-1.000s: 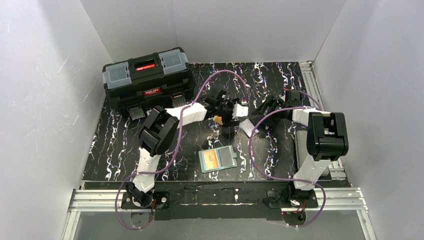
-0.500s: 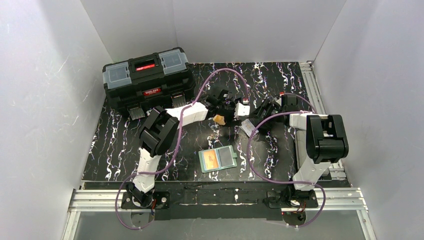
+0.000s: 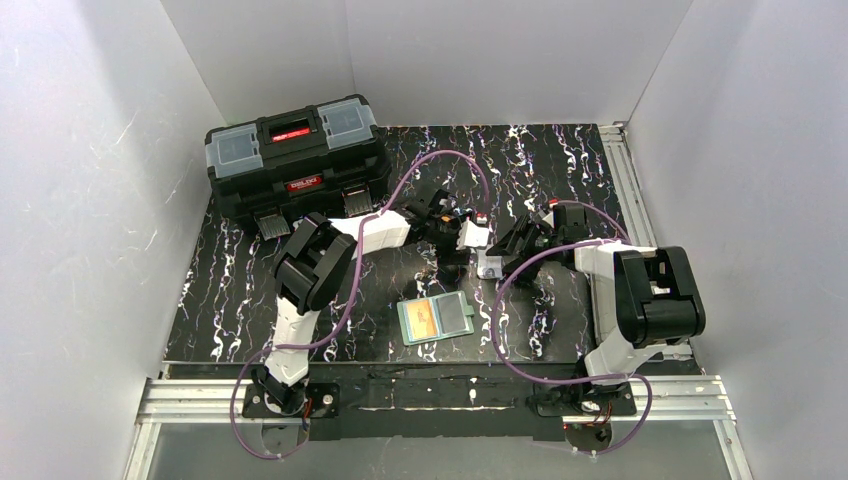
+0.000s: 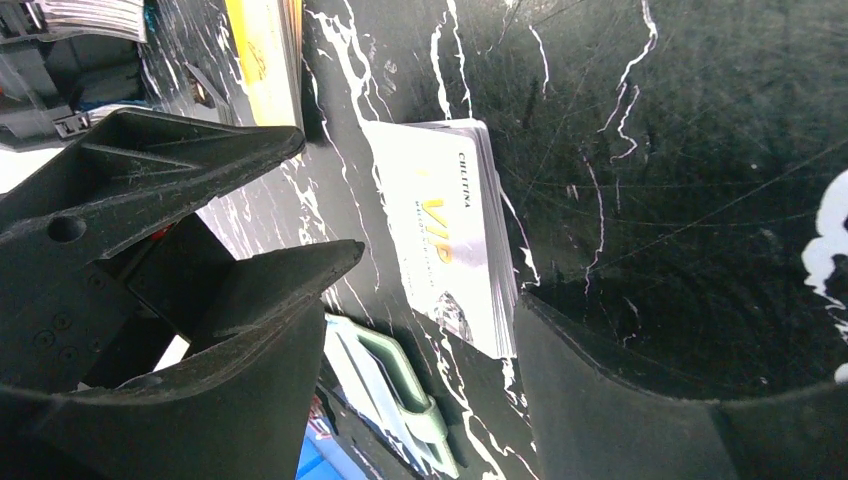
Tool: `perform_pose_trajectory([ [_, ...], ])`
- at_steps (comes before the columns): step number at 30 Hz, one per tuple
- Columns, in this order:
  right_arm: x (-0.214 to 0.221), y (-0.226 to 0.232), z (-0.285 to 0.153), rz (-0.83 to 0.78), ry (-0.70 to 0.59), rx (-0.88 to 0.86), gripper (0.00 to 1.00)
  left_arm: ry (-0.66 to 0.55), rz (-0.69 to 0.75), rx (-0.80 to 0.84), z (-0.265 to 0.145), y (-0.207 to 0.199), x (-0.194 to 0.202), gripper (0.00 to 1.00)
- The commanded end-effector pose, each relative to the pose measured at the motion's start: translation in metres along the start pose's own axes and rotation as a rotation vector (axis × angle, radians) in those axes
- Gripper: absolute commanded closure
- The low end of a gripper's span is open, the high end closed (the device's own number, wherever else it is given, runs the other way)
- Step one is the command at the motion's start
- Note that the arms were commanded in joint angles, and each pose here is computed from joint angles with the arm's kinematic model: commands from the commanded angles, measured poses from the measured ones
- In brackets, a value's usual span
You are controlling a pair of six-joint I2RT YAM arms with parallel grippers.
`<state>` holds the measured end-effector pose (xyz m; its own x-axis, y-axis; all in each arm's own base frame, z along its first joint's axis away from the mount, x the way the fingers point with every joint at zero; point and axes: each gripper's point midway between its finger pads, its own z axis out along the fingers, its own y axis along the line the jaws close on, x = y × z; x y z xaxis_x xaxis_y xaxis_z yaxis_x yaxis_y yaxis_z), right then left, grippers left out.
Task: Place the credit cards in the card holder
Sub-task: Pick up the credit card from the center of the board.
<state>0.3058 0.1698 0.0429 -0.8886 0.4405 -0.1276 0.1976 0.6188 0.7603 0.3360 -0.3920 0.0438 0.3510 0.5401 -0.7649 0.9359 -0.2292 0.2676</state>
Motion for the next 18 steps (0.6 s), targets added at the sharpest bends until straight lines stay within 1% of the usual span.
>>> perform_pose_trajectory([
  [1, -0.004, -0.027, -0.001, 0.039, 0.002, 0.113, 0.24, -0.071, 0.036, -0.047, -0.014, 0.021, -0.031, 0.40],
  [5, -0.009, -0.031, -0.003, 0.062, -0.010, 0.113, 0.27, -0.093, 0.045, -0.103, -0.011, 0.032, -0.035, 0.41],
  [8, -0.012, -0.034, -0.003, 0.069, -0.023, 0.123, 0.27, -0.104, 0.064, -0.137, -0.008, 0.034, -0.034, 0.41],
  [18, -0.016, -0.033, 0.008, 0.100, -0.007, 0.089, 0.27, -0.117, 0.068, -0.109, 0.008, 0.025, -0.034, 0.41],
])
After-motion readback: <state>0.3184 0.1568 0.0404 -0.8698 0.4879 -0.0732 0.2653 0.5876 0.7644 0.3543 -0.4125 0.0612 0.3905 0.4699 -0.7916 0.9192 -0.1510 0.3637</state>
